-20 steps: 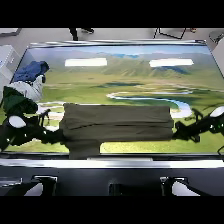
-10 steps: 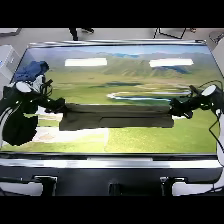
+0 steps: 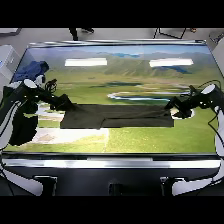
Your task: Fold the clothes and pants, and hang the long-sleeved shirts on hangers.
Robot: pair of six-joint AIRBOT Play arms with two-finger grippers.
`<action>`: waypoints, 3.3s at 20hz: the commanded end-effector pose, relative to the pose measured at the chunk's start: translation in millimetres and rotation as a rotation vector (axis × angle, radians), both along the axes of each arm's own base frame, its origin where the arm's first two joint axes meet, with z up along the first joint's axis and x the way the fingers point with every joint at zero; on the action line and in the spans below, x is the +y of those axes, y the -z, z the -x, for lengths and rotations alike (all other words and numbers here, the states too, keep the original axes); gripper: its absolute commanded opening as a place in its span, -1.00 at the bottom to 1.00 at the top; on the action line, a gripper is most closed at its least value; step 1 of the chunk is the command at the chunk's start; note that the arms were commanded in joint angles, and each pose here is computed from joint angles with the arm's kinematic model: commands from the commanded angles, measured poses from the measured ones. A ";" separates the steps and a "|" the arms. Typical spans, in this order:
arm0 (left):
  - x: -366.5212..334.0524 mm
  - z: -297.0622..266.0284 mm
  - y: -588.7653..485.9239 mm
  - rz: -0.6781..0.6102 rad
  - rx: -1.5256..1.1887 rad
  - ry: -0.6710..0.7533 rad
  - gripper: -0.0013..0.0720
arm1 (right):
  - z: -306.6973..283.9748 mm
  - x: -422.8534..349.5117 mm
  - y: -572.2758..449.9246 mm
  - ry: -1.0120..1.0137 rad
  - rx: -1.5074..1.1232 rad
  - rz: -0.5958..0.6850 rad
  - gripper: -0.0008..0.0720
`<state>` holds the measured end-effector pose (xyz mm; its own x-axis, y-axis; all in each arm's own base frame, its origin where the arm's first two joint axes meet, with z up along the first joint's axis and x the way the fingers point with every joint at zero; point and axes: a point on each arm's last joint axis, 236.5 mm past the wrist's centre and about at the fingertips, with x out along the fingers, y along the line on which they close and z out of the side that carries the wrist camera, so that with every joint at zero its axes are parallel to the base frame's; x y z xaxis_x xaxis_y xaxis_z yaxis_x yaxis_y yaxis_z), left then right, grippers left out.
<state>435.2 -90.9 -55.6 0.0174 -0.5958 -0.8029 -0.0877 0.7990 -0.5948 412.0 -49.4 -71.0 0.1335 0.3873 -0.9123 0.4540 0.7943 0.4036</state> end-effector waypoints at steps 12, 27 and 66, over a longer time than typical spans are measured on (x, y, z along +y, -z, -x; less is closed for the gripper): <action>-47.0 2.1 -95.7 0.108 -0.177 0.065 0.11 | 8.6 32.8 32.9 -0.042 0.095 -0.228 -0.81; -315.0 48.2 6.4 0.188 -0.160 0.165 -0.91 | 60.1 172.3 -233.9 -0.339 -0.392 -0.255 -0.88; 39.6 -1.5 -308.4 -0.239 -0.821 -0.308 -0.92 | -28.2 346.4 -98.3 -0.269 -0.275 -0.606 0.74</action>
<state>441.9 -56.4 244.5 0.7556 -0.3033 -0.5806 0.0493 0.9102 -0.4112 421.6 354.9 1.6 0.1063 0.8845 -0.4543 0.1470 0.4379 0.8869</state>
